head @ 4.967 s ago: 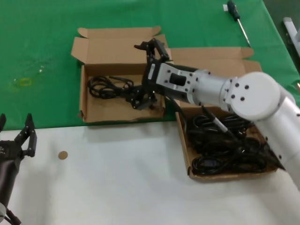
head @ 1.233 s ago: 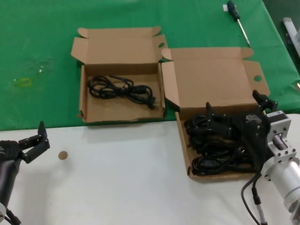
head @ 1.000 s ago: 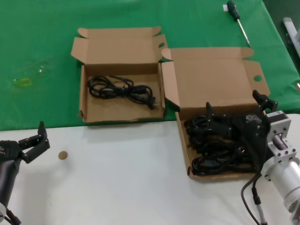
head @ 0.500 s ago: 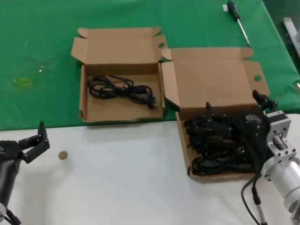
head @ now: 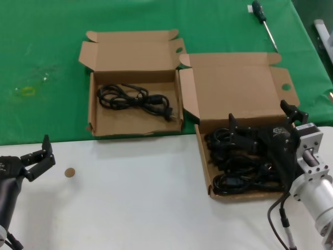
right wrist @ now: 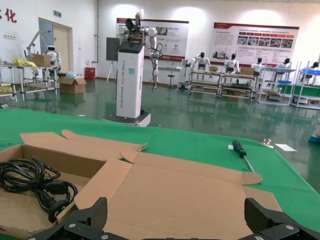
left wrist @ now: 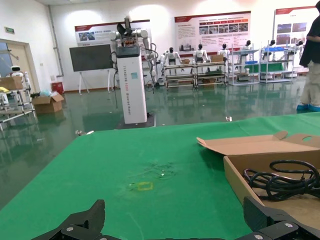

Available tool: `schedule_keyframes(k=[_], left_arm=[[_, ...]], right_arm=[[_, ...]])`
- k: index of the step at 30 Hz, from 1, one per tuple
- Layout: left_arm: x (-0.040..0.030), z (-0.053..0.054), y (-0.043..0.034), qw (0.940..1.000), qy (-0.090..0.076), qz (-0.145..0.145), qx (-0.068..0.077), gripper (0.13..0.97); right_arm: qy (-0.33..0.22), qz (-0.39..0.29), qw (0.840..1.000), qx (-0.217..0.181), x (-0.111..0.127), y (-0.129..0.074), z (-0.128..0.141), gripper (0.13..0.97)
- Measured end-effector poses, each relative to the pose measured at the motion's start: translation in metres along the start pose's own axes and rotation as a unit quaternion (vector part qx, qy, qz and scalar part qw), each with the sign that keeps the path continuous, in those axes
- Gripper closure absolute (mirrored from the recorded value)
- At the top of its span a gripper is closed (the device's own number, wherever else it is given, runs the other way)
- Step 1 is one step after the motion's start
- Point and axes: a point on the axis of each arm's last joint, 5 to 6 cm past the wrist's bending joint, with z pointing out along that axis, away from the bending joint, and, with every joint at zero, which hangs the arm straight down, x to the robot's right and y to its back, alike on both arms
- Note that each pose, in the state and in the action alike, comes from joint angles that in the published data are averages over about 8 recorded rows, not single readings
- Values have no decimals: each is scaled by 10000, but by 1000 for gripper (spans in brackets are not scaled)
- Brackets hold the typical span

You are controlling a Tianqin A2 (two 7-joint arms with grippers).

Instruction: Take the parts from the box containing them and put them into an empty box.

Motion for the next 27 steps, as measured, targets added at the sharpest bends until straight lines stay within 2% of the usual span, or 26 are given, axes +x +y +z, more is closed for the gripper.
schedule_keyframes(k=[27], left_arm=[[0,0,0,10000,0,0,0,132]], right_arm=[[0,0,10000,0,0,0,0,130]])
